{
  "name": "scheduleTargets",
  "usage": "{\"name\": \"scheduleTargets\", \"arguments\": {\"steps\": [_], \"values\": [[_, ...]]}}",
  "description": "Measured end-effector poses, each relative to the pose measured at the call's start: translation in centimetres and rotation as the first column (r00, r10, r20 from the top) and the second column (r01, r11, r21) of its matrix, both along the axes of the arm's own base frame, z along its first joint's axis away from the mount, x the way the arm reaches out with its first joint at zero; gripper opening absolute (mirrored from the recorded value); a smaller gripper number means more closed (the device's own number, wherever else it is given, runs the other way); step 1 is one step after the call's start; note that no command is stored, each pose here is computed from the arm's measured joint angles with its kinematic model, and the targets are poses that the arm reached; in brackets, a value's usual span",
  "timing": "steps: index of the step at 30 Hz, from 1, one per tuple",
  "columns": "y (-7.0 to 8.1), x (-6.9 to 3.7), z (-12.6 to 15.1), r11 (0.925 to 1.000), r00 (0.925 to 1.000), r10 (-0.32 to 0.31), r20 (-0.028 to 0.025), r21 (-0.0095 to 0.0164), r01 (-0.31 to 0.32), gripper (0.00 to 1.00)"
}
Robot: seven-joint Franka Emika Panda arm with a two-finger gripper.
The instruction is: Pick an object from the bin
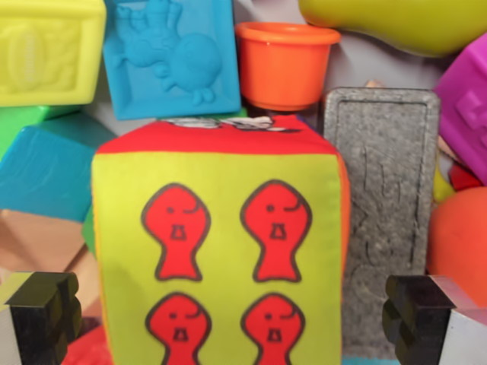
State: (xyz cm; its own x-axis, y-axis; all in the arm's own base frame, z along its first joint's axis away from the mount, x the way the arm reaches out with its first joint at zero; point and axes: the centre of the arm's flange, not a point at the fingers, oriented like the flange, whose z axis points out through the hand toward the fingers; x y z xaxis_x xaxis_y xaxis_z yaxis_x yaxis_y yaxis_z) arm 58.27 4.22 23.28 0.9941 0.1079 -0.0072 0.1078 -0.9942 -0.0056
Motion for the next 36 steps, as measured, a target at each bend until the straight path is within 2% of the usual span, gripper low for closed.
{"name": "scheduleTargets", "arguments": {"steps": [4, 13, 14, 36], "values": [[0.0, 0.0, -1.6, 1.0000, 1.0000, 0.001, -0.0019, 0.0007, -0.001, 1.00], [0.0, -0.1, -3.4, 1.0000, 1.0000, 0.002, -0.0008, 0.0006, -0.002, 1.00], [0.0, -0.1, -3.4, 1.0000, 1.0000, 0.002, -0.0007, 0.0006, -0.002, 0.00], [0.0, -0.1, -3.5, 1.0000, 1.0000, 0.002, 0.0002, 0.0004, -0.002, 0.00]]}}
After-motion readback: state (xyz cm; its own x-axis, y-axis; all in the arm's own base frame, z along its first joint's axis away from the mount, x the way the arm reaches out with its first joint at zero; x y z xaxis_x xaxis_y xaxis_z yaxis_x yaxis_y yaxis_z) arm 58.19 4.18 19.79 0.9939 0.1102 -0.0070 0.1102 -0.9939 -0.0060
